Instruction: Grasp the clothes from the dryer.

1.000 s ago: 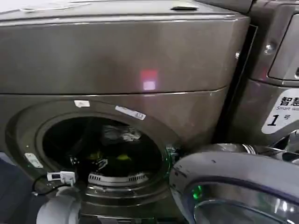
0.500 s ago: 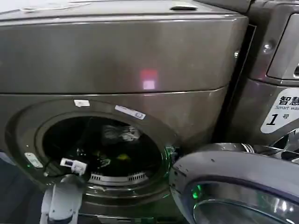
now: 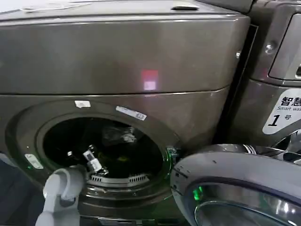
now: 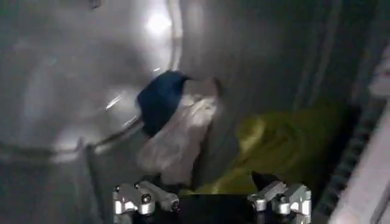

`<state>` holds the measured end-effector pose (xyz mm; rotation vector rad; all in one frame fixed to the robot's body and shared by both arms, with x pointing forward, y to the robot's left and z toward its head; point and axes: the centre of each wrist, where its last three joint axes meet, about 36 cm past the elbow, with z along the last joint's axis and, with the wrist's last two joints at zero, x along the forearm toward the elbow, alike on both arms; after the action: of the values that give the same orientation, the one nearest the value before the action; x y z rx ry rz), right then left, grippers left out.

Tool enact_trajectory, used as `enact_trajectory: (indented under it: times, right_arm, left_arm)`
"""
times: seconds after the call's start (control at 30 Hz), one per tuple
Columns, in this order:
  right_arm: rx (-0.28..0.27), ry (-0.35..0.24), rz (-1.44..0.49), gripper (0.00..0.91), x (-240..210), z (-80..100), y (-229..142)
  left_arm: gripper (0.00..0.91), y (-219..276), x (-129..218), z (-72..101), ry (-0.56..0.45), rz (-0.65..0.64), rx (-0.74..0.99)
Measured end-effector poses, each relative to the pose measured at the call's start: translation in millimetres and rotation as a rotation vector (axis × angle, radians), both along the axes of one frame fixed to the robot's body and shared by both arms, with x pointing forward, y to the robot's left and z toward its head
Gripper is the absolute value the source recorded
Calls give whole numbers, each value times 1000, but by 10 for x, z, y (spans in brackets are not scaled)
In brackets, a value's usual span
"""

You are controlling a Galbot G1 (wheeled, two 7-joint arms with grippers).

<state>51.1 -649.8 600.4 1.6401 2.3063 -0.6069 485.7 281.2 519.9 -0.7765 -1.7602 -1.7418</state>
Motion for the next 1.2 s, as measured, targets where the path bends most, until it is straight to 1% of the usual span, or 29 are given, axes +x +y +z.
enact_trajectory:
  times: [0.2, 0.33, 0.7, 0.93, 1.2]
  right_arm:
    - [4, 3, -2, 907, -2, -19, -4]
    - [4, 8, -6, 907, -3, -25, -8]
    - [4, 14, -4, 907, 33, -40, -11]
    - [7, 18, -6, 907, 31, -54, -17]
    - [9, 18, 2, 907, 65, -69, -13]
  left_arm:
    - [907, -6, 223, 39, 38, -75, 104]
    - [907, -29, 355, 59, 57, -105, 138]
    - [907, -94, 651, 14, 109, -157, 128]
    - [907, -152, 828, -84, 153, -175, 103]
    - [907, -127, 996, -285, 224, -155, 79]
